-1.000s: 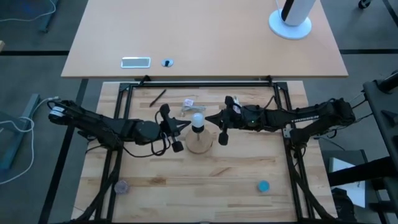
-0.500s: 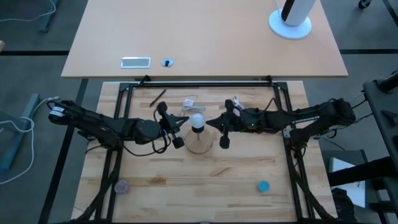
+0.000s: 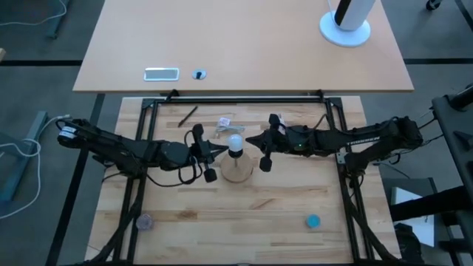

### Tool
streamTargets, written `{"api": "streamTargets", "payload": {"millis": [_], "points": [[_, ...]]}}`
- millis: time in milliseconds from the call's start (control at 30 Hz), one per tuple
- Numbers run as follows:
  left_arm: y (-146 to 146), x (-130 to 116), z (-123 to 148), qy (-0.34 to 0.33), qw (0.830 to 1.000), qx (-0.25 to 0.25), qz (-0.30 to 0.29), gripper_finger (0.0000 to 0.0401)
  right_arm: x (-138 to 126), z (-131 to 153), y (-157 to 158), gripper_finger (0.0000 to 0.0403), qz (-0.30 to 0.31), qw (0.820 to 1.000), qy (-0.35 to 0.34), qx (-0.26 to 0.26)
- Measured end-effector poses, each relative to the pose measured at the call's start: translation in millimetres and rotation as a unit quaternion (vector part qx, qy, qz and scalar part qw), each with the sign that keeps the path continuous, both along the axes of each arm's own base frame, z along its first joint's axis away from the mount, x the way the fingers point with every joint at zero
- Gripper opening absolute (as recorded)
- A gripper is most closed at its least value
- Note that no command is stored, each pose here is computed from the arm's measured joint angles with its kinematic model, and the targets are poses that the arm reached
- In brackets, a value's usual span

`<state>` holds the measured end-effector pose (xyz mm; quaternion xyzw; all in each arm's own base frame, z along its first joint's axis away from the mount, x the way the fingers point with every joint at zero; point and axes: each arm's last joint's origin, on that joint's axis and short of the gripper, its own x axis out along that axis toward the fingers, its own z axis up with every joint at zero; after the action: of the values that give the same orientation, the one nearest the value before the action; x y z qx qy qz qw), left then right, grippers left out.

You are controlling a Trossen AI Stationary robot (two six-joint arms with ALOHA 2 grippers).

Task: Screw lightbulb
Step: Insert the lightbulb into the brown lamp

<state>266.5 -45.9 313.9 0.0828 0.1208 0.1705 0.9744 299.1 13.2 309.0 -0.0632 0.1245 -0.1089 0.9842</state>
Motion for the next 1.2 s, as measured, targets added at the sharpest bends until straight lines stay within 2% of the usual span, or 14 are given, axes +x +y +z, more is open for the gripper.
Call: {"api": "streamTargets", "payload": {"millis": [433, 600, 900, 1033, 1200], "points": [[0.7, 3.1, -1.7, -0.004, 1.000, 0.005, 0.021, 0.0000, 2.7, 0.0, 3.7, 0.0000, 0.022, 1.000, 0.001, -0.002], [3.1, 1.9, -2.8, -0.004, 0.998, 0.002, 0.057, 0.0000, 2.8, 0.9, 9.0, 0.0000, 0.046, 0.999, 0.000, 0.010], [-1.9, -1.8, 1.0, -0.010, 1.000, -0.005, 0.028, 0.0000, -6.3, 4.0, 4.3, 0.0000, -0.010, 1.000, 0.017, 0.009], [-2.3, -0.2, 0.2, -0.007, 1.000, -0.011, 0.003, 0.0000, -5.6, 5.5, 0.5, 0.0000, -0.013, 1.000, 0.012, 0.001], [-0.2, 4.3, -4.2, -0.001, 1.000, -0.010, 0.006, 0.0000, 3.4, 1.1, 1.5, 0.0000, 0.001, 1.000, 0.002, 0.001]]}}
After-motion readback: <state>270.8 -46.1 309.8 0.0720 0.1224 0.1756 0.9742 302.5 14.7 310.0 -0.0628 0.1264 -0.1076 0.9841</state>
